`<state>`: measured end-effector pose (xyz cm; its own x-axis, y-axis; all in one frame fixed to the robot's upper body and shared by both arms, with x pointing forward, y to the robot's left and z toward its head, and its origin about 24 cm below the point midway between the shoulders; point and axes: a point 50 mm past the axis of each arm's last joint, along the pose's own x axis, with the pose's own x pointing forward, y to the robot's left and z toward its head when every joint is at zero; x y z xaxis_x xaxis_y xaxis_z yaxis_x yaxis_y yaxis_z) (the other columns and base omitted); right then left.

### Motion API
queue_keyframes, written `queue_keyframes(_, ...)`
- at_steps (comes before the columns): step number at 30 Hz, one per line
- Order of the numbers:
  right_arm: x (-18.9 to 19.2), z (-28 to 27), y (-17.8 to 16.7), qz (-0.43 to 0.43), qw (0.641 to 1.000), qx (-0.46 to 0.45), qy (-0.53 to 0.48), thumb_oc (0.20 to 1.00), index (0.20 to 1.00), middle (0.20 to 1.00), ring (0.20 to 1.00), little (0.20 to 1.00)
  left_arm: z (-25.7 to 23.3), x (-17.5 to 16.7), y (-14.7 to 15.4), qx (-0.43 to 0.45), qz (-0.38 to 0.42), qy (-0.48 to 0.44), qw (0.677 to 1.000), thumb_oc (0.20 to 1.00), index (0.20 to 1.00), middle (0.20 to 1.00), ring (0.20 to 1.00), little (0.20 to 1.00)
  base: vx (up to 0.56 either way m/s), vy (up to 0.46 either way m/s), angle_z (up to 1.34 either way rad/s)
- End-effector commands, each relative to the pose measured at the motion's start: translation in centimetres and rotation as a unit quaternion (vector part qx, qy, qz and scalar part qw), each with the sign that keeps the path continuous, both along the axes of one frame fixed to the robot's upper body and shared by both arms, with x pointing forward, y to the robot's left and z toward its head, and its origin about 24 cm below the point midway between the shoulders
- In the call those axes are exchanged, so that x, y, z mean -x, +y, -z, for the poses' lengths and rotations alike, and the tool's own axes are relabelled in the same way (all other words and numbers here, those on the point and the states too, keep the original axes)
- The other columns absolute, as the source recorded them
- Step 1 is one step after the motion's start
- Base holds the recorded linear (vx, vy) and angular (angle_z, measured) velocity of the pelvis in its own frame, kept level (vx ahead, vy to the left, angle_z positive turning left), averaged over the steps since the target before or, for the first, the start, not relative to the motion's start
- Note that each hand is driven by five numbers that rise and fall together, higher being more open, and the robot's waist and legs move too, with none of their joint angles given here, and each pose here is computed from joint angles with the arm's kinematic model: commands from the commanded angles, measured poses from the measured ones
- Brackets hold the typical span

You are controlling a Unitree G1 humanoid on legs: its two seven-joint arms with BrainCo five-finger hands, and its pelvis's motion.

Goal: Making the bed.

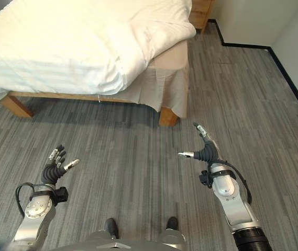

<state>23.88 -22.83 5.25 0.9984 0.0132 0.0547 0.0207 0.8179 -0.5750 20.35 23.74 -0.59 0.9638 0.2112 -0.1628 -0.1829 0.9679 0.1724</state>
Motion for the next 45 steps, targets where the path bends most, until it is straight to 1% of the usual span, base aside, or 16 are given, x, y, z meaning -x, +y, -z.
queue_keyframes(1, -0.3, -1.1, -0.4, -0.001, 0.999, 0.000, -0.032, 1.000, 1.000, 1.000, 1.000, 1.000, -1.7, -1.0, 0.0, -0.037, 0.028, -0.040, 0.998, 1.000, 1.000, 1.000, 1.000, 1.000, 0.01, 0.081, -0.05)
queue_keyframes(2, -0.2, -0.8, -0.3, -0.003, 1.000, -0.002, -0.027, 1.000, 1.000, 1.000, 1.000, 1.000, -2.1, -1.2, -0.1, -0.055, 0.035, -0.047, 0.997, 1.000, 1.000, 1.000, 1.000, 1.000, 0.01, 0.082, -0.14)
queue_keyframes(9, -0.2, -0.4, 0.0, -0.011, 1.000, 0.004, -0.015, 1.000, 1.000, 1.000, 1.000, 1.000, -3.5, -1.6, -0.1, -0.089, 0.034, -0.075, 0.993, 1.000, 1.000, 1.000, 1.000, 1.000, 0.02, 0.069, -0.26)
queue_keyframes(13, -0.7, -0.7, 0.4, -0.031, 0.999, 0.019, -0.016, 1.000, 1.000, 1.000, 1.000, 1.000, -4.7, -2.2, 0.2, -0.112, 0.033, -0.094, 0.989, 1.000, 1.000, 1.000, 1.000, 1.000, 0.05, 0.079, -0.40)
queue_keyframes(14, -1.1, -1.5, 0.8, -0.049, 0.998, 0.034, -0.025, 1.000, 1.000, 1.000, 1.000, 1.000, -5.3, -2.5, 0.2, -0.123, 0.036, -0.101, 0.987, 1.000, 1.000, 1.000, 1.000, 1.000, 0.12, 0.039, -0.30)
queue_keyframes(18, -1.4, -2.4, 1.2, -0.066, 0.996, 0.044, -0.040, 1.000, 1.000, 1.000, 1.000, 1.000, -5.8, -2.8, 0.1, -0.127, 0.038, -0.113, 0.985, 1.000, 1.000, 1.000, 1.000, 1.000, 0.12, -0.070, -0.12)
queue_keyframes(23, -1.4, -4.1, 0.7, -0.058, 0.993, 0.058, -0.079, 1.000, 1.000, 1.000, 1.000, 1.000, -7.1, -4.6, 0.0, -0.133, 0.032, -0.142, 0.980, 1.000, 1.000, 1.000, 1.000, 1.000, 0.43, -0.367, 0.40)
queue_keyframes(26, -1.2, -4.1, 0.5, -0.064, 0.993, 0.068, -0.076, 1.000, 1.000, 1.000, 1.000, 1.000, -6.3, -3.9, -0.1, -0.124, 0.026, -0.133, 0.983, 1.000, 1.000, 1.000, 1.000, 1.000, 0.60, -0.357, 0.54)
queue_keyframes(29, -1.4, -4.6, 0.7, -0.080, 0.990, 0.076, -0.082, 1.000, 1.000, 1.000, 1.000, 1.000, -5.2, -2.8, -0.1, -0.088, 0.016, -0.116, 0.989, 1.000, 1.000, 1.000, 1.000, 1.000, 0.34, -0.490, -0.43)
queue_keyframes(32, -1.9, -5.7, 0.8, -0.092, 0.987, 0.084, -0.098, 1.000, 1.000, 1.000, 1.000, 1.000, -5.2, -2.9, -0.6, -0.068, 0.017, -0.119, 0.990, 1.000, 1.000, 1.000, 1.000, 1.000, 0.41, -0.435, -0.54)
queue_keyframes(35, -2.2, -5.7, 1.1, -0.107, 0.986, 0.095, -0.087, 1.000, 1.000, 1.000, 1.000, 1.000, -4.9, -2.2, -0.9, -0.056, 0.021, -0.116, 0.991, 1.000, 1.000, 1.000, 1.000, 1.000, 0.46, -0.099, -0.87)
queue_keyframes(39, -2.0, -5.2, 0.2, -0.097, 0.987, 0.104, -0.073, 1.000, 1.000, 1.000, 1.000, 1.000, -4.5, -1.6, -0.7, -0.066, 0.028, -0.101, 0.992, 1.000, 1.000, 1.000, 1.000, 1.000, 0.64, 0.062, -0.04)
queue_keyframes(42, -2.2, -5.3, -0.2, -0.083, 0.988, 0.108, -0.077, 1.000, 1.000, 1.000, 1.000, 1.000, -4.6, -2.0, -0.7, -0.068, 0.028, -0.099, 0.992, 1.000, 1.000, 1.000, 1.000, 1.000, 0.41, 0.067, 0.19)
queue_keyframes(45, -1.7, -4.1, 0.7, -0.101, 0.989, 0.098, -0.054, 1.000, 1.000, 1.000, 1.000, 1.000, -3.8, -1.1, -0.1, -0.071, 0.023, -0.074, 0.994, 1.000, 1.000, 1.000, 1.000, 1.000, 0.81, 0.153, 0.33)
